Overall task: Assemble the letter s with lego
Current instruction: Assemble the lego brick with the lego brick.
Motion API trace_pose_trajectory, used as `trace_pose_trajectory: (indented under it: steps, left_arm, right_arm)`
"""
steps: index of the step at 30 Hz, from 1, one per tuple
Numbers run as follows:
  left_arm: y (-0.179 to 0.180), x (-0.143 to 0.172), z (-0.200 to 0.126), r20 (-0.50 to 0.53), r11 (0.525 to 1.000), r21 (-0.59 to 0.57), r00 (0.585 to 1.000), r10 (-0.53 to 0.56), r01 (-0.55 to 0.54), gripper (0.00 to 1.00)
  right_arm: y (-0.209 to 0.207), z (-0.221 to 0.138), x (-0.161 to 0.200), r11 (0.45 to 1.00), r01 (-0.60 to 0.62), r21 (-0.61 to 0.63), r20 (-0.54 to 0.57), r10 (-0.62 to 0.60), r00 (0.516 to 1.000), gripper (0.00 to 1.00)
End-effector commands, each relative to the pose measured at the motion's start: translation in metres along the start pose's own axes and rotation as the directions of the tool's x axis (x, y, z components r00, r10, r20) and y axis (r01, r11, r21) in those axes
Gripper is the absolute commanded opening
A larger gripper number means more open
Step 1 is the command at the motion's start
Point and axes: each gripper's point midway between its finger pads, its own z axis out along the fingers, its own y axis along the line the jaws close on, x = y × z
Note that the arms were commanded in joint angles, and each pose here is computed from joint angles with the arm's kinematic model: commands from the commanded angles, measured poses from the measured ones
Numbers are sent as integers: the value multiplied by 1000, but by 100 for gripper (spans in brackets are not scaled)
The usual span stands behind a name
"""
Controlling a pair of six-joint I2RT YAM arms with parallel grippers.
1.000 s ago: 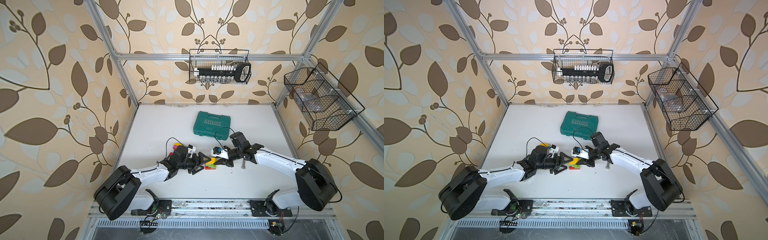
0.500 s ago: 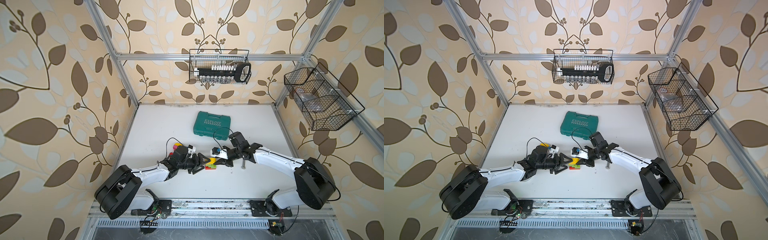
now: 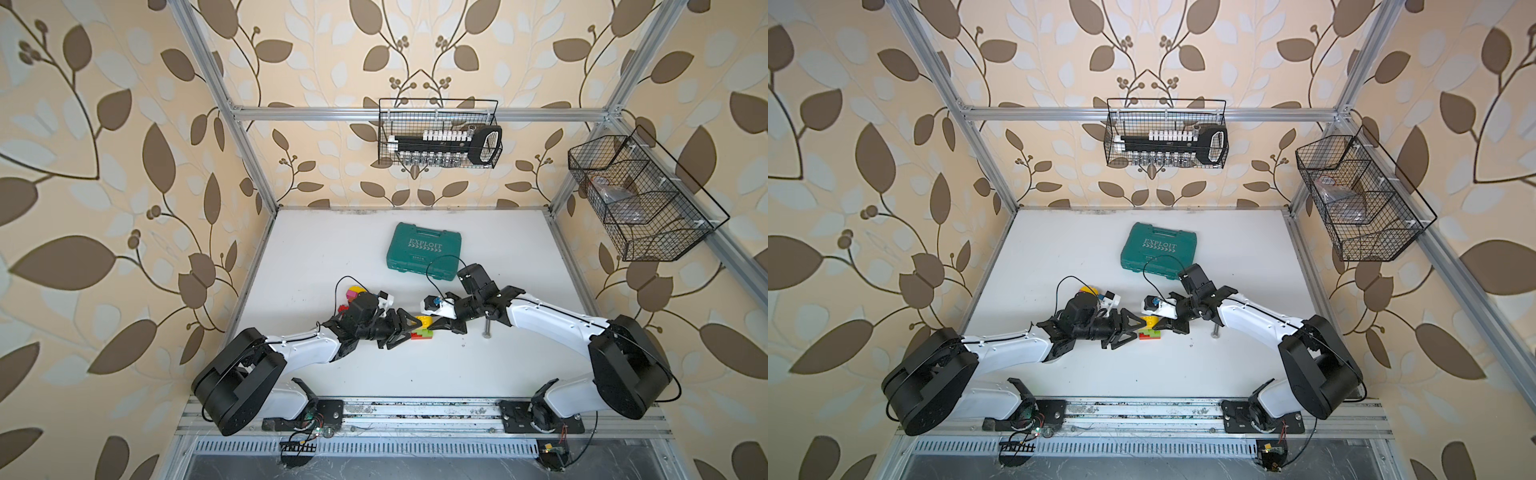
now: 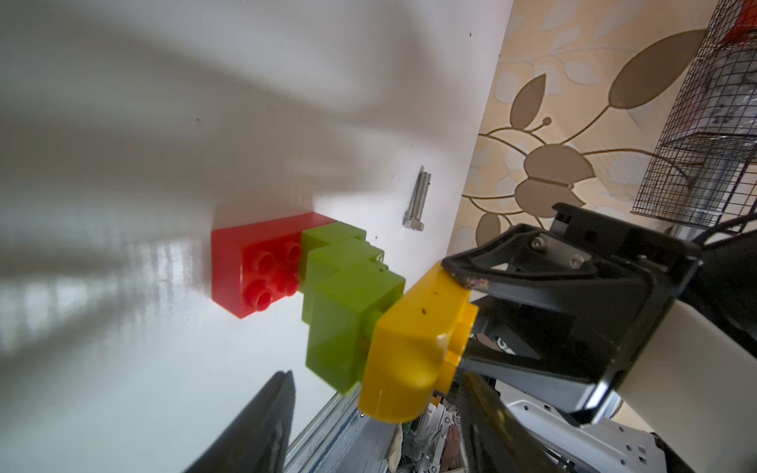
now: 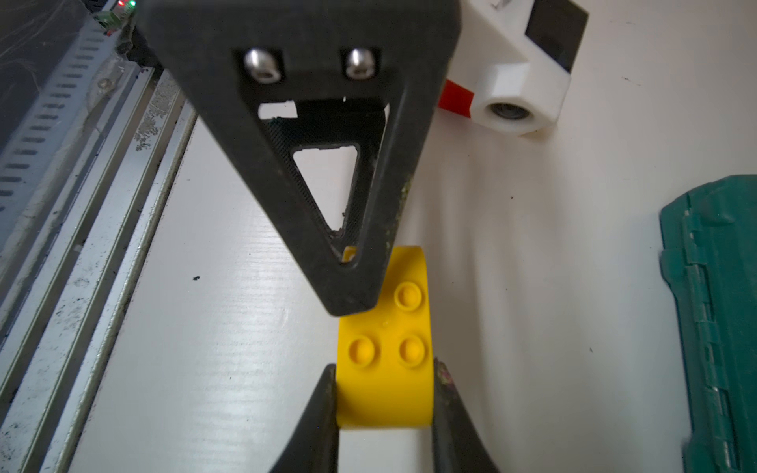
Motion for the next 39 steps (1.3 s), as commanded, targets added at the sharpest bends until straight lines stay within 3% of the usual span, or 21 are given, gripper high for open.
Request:
trace_pose_trajectory:
  steps: [1, 20, 39]
  left_arm:
    - [-19, -5, 3, 23, 998, 44, 998, 52, -53, 65]
    - [-24, -17, -4, 114, 996, 50, 991, 68, -74, 70]
    - [-21, -14, 7, 101, 995, 57, 992, 70, -76, 69]
  right_arm:
    - [2, 1, 7, 1000, -14, -16, -44, 13, 999, 16]
    - [1, 2, 5, 1000, -13, -20, -41, 12, 999, 16]
    - [3, 2, 4, 999, -18, -30, -38, 17, 999, 16]
